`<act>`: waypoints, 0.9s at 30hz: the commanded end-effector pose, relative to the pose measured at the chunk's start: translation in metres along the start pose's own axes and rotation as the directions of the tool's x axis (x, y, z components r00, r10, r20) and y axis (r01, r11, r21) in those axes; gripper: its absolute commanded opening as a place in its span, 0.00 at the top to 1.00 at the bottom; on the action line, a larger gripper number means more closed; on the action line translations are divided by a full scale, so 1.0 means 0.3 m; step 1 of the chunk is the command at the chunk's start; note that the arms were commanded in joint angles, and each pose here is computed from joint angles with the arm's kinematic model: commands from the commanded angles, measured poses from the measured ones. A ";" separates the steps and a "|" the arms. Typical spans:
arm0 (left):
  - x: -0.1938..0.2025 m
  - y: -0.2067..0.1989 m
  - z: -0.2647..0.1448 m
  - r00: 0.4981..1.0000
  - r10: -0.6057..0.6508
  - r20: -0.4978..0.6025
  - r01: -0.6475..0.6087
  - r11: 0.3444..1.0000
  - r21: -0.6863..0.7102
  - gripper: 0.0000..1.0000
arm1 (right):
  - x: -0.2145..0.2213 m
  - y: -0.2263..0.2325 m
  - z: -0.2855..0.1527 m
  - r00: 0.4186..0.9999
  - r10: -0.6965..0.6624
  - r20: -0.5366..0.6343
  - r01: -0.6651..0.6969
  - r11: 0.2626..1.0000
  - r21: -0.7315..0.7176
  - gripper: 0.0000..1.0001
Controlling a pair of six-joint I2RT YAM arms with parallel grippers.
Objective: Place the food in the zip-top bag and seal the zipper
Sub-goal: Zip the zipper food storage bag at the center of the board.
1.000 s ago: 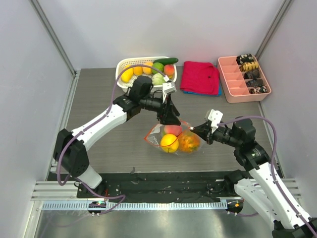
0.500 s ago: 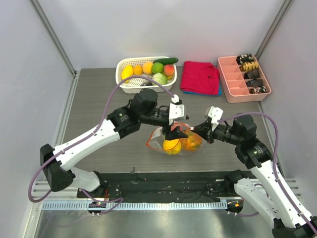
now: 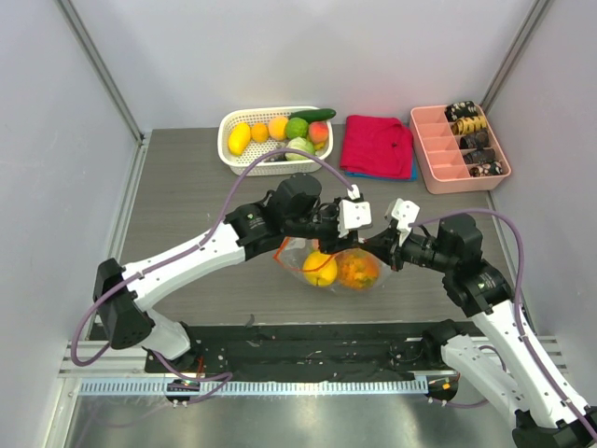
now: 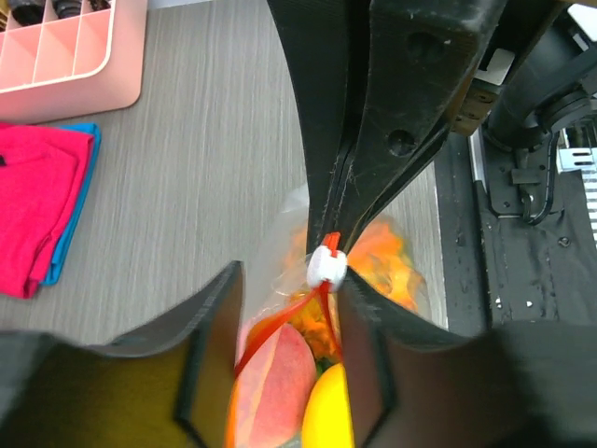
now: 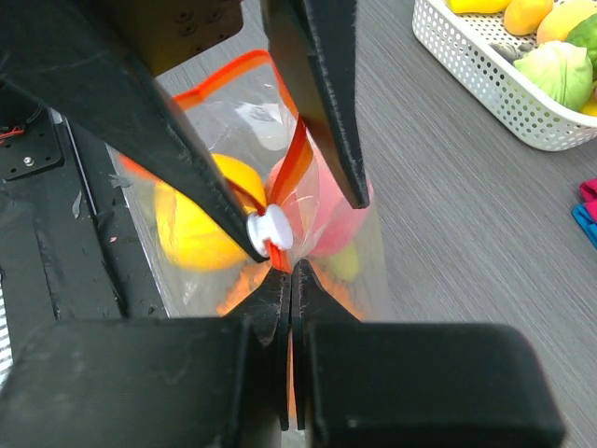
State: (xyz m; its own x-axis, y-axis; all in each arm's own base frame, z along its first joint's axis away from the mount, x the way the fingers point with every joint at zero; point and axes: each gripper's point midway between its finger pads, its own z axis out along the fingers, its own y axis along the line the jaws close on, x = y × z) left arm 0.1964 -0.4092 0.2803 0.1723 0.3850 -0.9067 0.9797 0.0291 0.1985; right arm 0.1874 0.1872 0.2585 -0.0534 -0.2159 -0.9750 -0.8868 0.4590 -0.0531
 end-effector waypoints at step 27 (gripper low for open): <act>-0.121 -0.001 -0.048 0.994 0.030 0.107 -0.033 0.999 0.027 0.46 | -0.104 -0.007 -0.018 0.997 -0.032 0.064 0.030 0.999 0.021 0.99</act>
State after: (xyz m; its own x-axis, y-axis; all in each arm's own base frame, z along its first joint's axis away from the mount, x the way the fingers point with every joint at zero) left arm 0.1919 -0.4003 0.2841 0.1738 0.3725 -0.9116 0.9822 0.0009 0.1877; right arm 0.1876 0.1852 0.2607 -0.0630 -0.2156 -0.9744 -0.8789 0.4746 -0.0482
